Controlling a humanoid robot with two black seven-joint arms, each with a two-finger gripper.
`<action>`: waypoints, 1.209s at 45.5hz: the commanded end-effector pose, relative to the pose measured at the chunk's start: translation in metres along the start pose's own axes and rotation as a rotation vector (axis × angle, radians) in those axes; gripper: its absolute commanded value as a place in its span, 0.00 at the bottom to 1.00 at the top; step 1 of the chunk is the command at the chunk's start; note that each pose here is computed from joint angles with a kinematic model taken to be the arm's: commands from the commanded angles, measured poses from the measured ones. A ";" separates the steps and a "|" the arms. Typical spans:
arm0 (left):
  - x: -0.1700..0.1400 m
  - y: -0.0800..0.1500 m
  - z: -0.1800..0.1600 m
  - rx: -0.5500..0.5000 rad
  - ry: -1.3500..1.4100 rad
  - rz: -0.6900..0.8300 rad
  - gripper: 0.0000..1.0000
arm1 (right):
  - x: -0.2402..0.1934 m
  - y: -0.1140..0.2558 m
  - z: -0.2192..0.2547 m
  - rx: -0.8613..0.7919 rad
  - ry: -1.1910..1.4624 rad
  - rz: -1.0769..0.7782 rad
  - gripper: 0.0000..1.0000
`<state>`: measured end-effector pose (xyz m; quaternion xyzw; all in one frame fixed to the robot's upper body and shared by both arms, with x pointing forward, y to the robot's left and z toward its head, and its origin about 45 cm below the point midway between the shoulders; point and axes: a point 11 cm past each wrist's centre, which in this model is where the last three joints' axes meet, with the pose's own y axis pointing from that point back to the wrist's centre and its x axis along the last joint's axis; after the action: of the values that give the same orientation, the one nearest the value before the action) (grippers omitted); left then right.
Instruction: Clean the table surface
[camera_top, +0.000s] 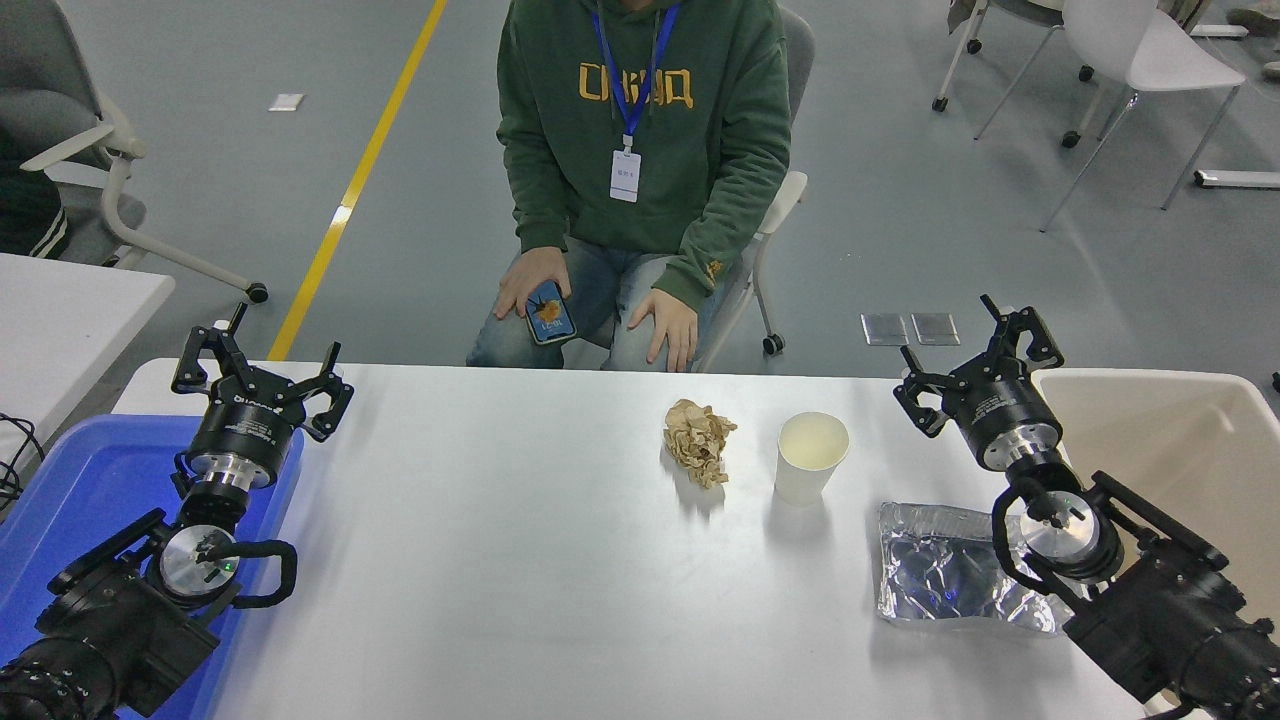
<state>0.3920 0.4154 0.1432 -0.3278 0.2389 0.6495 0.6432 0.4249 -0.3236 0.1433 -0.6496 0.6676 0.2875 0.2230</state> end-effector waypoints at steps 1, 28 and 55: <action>0.000 -0.001 0.000 -0.004 0.007 0.001 1.00 | -0.001 -0.001 -0.001 0.002 0.000 -0.001 1.00; 0.000 0.000 0.000 -0.001 0.002 0.000 1.00 | -0.006 -0.006 -0.006 0.012 0.006 -0.007 1.00; 0.000 0.000 0.000 -0.001 0.002 0.000 1.00 | 0.005 -0.003 -0.009 -0.015 0.100 0.018 1.00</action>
<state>0.3920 0.4147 0.1429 -0.3279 0.2396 0.6492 0.6431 0.4306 -0.3269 0.1484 -0.6514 0.6776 0.2731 0.2048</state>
